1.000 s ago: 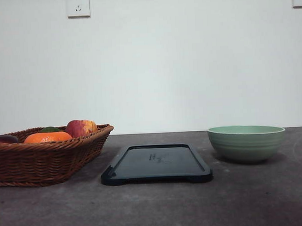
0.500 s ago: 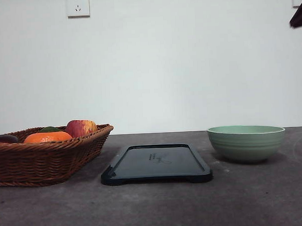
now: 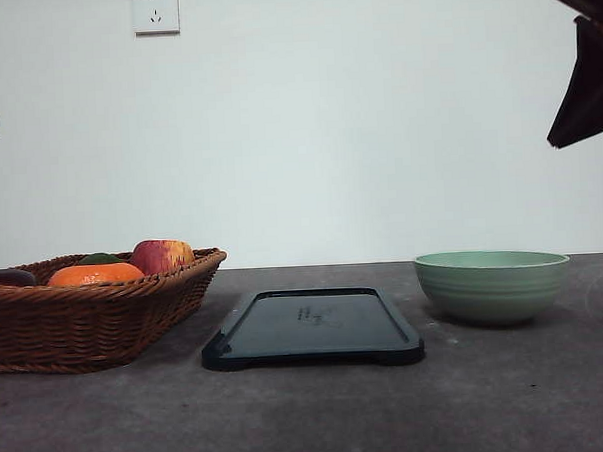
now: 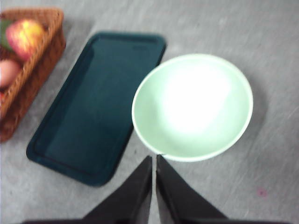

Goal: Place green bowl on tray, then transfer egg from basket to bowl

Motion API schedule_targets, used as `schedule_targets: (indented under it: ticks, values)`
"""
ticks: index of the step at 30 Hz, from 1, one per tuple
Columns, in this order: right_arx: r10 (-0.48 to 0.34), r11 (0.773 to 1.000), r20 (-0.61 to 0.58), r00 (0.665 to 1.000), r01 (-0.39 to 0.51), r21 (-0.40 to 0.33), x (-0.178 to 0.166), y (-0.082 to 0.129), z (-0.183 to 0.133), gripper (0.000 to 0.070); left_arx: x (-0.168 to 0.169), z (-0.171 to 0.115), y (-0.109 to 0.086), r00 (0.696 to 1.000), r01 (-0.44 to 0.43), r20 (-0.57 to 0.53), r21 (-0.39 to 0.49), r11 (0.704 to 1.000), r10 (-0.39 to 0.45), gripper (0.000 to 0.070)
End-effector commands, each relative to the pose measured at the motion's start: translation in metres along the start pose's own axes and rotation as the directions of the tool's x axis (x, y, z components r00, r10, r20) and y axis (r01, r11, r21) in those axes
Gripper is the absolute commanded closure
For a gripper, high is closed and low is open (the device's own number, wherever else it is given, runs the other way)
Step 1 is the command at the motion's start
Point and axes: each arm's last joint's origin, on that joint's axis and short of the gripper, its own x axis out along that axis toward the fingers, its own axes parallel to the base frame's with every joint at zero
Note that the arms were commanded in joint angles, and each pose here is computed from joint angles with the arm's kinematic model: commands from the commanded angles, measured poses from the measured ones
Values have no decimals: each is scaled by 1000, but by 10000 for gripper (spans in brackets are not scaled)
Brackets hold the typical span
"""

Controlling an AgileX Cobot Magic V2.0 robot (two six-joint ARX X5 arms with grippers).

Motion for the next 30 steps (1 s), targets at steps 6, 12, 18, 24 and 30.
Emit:
schedule_targets:
  ticks: [6,12,18,24,30]
  values:
    - [6,1000,8,1000,-6,-13,-1,2,5,428,-4,7,-3,999,11,34,26,1000,-11,346]
    - [-23,999,-31,999,25,48,-2,1,1,417,-4,7,-3,999,10,33,26,1000,-11,303]
    - [-147,983,-49,988,152,101,-9,1,14,417,-4,7,-3,999,11,33,22,1000,-11,305]
    - [-194,968,-154,969,215,132,-8,-3,38,417,-4,8,-3,999,12,39,18,1000,-13,309]
    - [-201,965,-197,960,228,126,13,-10,61,417,-4,8,-3,999,14,44,2,1000,-14,309]
